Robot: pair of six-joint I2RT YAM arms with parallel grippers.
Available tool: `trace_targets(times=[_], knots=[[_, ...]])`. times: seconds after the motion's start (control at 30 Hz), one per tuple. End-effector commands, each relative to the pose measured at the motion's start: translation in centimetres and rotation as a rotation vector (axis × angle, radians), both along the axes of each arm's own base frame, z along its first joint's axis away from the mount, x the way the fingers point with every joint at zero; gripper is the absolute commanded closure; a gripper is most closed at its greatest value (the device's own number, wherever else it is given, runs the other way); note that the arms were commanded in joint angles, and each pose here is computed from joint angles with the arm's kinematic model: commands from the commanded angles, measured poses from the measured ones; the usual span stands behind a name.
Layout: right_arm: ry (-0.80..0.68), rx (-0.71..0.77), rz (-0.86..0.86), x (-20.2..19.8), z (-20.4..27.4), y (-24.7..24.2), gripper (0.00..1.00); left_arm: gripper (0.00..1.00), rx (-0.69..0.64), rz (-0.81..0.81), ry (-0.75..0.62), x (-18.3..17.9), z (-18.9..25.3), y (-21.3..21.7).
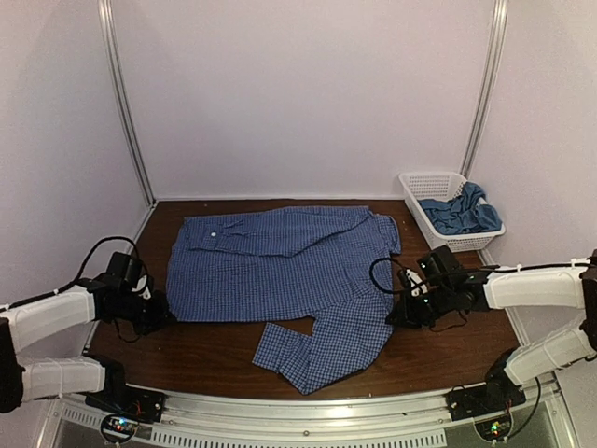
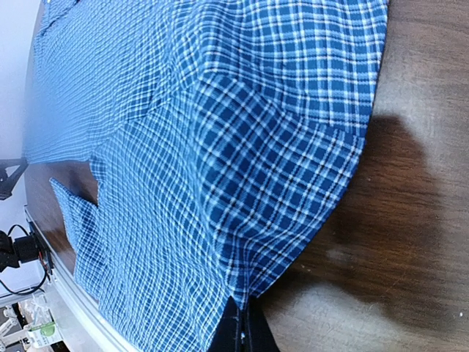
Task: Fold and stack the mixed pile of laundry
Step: Pick up the 1/3-folded shirt from the center of the board.
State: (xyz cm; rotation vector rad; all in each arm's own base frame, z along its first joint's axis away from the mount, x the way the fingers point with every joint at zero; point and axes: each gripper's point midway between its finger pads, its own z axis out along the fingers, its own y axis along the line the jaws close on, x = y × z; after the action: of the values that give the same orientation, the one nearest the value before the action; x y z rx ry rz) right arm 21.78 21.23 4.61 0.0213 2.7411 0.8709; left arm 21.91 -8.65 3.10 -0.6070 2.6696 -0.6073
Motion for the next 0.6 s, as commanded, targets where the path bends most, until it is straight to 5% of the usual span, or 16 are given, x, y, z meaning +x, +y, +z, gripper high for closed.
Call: trace_targets(times=[0.0,0.23,0.57], knots=[[-0.017,0.018,0.014,-1.0,1.3,0.1,1.00,1.00,0.022,0.034,-0.025,-0.7,1.4,0.8],[-0.076,0.035,-0.012,-0.4,4.0,0.3,1.00,1.00,0.022,0.060,-0.074,0.6,4.0,1.4],[-0.149,-0.036,-0.034,7.0,6.3,-0.2,1.00,1.00,0.059,0.056,-0.173,8.6,7.2,2.1]])
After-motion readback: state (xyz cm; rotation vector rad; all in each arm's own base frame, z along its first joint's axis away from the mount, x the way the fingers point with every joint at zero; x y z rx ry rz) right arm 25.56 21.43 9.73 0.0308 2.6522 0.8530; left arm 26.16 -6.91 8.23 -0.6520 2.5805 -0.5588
